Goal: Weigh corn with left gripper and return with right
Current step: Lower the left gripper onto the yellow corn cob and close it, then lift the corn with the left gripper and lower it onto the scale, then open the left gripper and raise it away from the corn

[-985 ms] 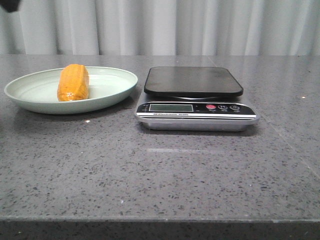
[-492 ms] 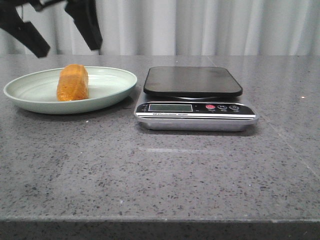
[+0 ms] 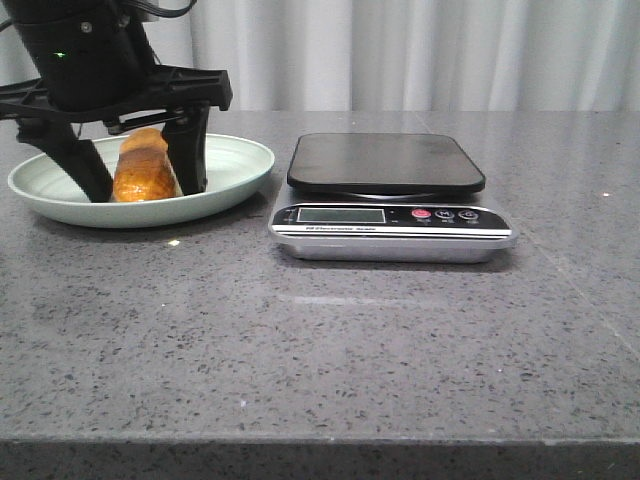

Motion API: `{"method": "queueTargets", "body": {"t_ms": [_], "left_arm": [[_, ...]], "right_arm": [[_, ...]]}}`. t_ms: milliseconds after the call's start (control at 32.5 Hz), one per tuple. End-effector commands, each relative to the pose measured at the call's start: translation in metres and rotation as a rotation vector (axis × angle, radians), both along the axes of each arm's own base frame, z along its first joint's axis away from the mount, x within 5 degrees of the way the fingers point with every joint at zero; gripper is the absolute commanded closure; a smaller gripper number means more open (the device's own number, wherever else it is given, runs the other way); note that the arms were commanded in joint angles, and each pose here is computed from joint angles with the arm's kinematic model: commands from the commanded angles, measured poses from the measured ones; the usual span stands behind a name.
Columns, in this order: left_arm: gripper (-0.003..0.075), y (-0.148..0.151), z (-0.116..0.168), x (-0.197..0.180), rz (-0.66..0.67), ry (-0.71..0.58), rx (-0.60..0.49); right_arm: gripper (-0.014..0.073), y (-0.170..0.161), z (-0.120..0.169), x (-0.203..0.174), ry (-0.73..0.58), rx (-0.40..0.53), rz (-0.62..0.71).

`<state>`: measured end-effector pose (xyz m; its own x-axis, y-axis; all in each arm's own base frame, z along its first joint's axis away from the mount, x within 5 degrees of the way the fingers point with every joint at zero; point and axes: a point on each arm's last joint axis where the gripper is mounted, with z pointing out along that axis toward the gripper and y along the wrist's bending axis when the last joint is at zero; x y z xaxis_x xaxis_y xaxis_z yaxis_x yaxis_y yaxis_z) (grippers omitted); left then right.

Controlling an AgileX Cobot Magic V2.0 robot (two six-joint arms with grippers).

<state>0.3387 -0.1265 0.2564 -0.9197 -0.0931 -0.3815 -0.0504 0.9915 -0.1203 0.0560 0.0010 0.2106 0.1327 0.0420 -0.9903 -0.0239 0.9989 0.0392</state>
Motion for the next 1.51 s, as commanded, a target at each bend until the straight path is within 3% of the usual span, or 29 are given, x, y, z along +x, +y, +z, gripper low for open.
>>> {"method": "queueTargets", "body": {"t_ms": [0,92,154,431,677,831,1046,1354,1477], "left_arm": [[0.0454,-0.005,0.021,0.001,0.015,-0.057,-0.054],[0.0609,-0.008,0.036,0.005,0.004,-0.085,-0.060],[0.0575,-0.013,0.051,0.006,-0.009,-0.113,-0.072],[0.0572,-0.060,0.104,-0.002,-0.184,-0.285,-0.140],[0.0567,-0.095,0.104,-0.001,-0.256,-0.270,-0.145],[0.0514,-0.110,0.089,0.005,-0.278,-0.213,-0.119],[0.0351,-0.127,0.073,0.007,-0.307,-0.178,-0.111],[0.0157,-0.128,0.071,0.007,-0.309,-0.169,-0.111],[0.0155,-0.128,0.072,0.006,-0.309,-0.174,-0.106]], "right_arm": [[0.0422,0.000,0.010,-0.003,-0.105,0.002,0.001],[0.0422,0.000,0.010,-0.003,-0.105,0.002,0.001],[0.0422,0.000,0.010,-0.003,-0.105,0.002,0.001],[0.0422,0.000,0.010,-0.003,-0.105,0.002,0.004],[0.0422,0.000,0.010,-0.003,-0.105,0.002,0.004],[0.0422,0.000,0.010,-0.003,-0.105,0.002,0.004],[0.0422,0.000,0.010,-0.003,-0.105,0.002,0.004],[0.0422,0.000,0.010,-0.003,-0.105,0.002,0.004],[0.0422,0.000,0.010,-0.003,-0.105,0.002,0.004]]}}
